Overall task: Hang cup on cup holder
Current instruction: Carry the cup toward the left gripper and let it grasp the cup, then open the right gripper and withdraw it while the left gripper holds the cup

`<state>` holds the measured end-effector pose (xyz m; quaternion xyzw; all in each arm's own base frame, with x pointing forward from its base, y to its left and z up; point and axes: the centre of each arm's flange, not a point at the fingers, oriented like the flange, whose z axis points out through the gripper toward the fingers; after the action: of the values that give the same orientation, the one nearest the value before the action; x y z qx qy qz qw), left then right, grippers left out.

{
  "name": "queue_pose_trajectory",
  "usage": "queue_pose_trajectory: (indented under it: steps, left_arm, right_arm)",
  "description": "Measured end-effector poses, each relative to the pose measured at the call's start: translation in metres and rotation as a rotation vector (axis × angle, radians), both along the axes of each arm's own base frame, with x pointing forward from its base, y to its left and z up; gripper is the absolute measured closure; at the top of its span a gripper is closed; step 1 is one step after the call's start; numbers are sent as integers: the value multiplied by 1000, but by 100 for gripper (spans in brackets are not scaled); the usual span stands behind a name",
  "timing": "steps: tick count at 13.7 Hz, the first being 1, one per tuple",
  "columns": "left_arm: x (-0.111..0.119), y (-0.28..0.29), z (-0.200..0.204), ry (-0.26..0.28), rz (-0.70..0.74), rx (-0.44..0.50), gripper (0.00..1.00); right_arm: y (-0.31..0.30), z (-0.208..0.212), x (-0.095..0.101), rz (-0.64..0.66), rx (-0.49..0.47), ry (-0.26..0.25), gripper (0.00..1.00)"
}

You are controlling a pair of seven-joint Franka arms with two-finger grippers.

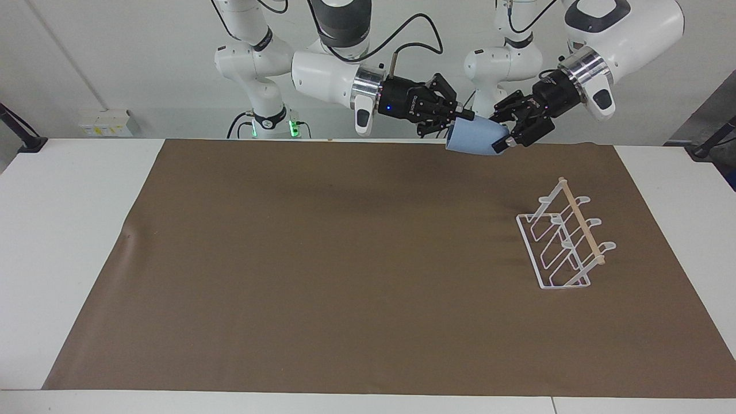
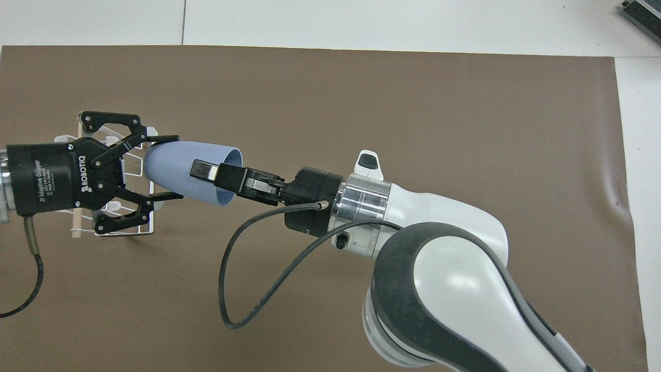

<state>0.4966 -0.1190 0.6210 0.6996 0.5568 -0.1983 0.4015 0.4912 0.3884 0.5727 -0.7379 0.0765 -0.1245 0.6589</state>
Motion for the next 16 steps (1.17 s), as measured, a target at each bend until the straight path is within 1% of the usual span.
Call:
queue_pose_trajectory:
  steps: [3,8,9,10,12,13,14,16]
  left_arm:
    - [0,2,-1,-32,-30,6,25]
    - [0,4,-2,-42,-47,8,25]
    - [-2,0,-3,-35,-68,7,26]
    - [-4,-4,-3,-28,-84,7,26]
    - [-6,-8,-4,-24,-97,8,26]
    - [-6,-8,-4,-23,-98,8,26]
    - [-6,-8,-4,-22,-98,7,26]
    - [-6,-7,-4,-23,-98,13,26]
  right_arm:
    - [1,0,-1,2,-1,0,94]
    - [1,-1,-2,2,2,12,93]
    - [1,0,-1,-1,2,16,87]
    - [0,-1,-1,-9,2,22,75]
    - [-2,0,1,-40,1,48,55]
    - [-3,0,0,-55,-1,60,42]
    - [-2,1,-1,-65,-3,66,33]
    - [0,3,-2,-69,-1,64,8]
